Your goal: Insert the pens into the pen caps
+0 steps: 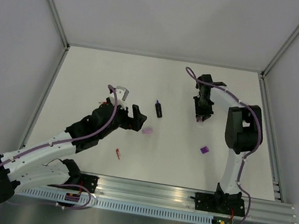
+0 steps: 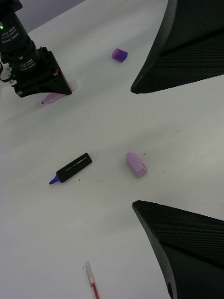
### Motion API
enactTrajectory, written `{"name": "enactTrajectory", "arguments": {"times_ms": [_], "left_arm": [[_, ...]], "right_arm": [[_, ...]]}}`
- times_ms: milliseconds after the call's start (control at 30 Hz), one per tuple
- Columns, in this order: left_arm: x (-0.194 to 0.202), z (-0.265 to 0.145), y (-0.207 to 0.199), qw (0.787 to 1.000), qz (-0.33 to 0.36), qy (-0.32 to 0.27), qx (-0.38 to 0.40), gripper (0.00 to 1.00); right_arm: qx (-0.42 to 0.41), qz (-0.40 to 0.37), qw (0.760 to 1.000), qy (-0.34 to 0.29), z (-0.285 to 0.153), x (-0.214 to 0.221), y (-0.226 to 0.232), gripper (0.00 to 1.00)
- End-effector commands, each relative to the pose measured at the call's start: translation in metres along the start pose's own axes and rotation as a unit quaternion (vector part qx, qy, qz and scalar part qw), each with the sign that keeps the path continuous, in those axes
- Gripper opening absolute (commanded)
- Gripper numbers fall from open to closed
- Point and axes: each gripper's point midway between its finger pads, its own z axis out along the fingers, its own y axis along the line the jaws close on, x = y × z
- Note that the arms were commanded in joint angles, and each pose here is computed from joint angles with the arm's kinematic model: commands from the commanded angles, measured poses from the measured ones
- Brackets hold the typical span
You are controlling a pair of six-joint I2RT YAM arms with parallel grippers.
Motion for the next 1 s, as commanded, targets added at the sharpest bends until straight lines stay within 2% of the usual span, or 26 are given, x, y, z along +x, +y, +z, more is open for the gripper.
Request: {"name": "enactTrajectory", "arguments": {"times_ms": [0, 167, 267, 367, 500, 700, 800, 967], "left_arm": [[-0.003, 0.005, -0.005, 1.0, -0.018, -0.008, 0.005, 1.0], [-0.004, 0.005, -0.012, 0.999, -0.028, -0.001, 0.019, 0.98], [-0.01, -0.001, -0.019, 0.998, -0.054, -0.003, 0.039, 0.96], [-0.016, 0.0, -0.015, 0.996, -0.089, 0.0, 0.023, 0.93], [-0.02, 0.006, -0.025, 0.994, -0.105, 0.022, 0.038, 0.91], [-0.029, 0.016, -0.053, 0.986, -0.131, 0.023, 0.097, 0.88], [-0.029, 0.019, -0.064, 0.982, -0.136, 0.021, 0.127, 0.85], [-0.025, 0.02, -0.074, 0.977, -0.135, 0.022, 0.161, 0.84]], "right_arm": [[-0.017, 0.035, 0.996, -0.076, -0.023, -0.028, 0.02, 0.0], [-0.103, 0.01, 0.978, -0.18, -0.076, -0.033, 0.075, 0.0], [-0.138, -0.012, 0.967, -0.215, -0.099, -0.003, 0.108, 0.0], [-0.18, -0.032, 0.947, -0.264, -0.128, 0.023, 0.141, 0.0], [-0.251, -0.045, 0.909, -0.33, -0.17, 0.053, 0.179, 0.0], [-0.31, -0.073, 0.87, -0.377, -0.215, 0.092, 0.212, 0.0], [-0.317, -0.077, 0.86, -0.391, -0.226, 0.1, 0.218, 0.0], [-0.313, -0.079, 0.857, -0.401, -0.229, 0.099, 0.217, 0.0]]}}
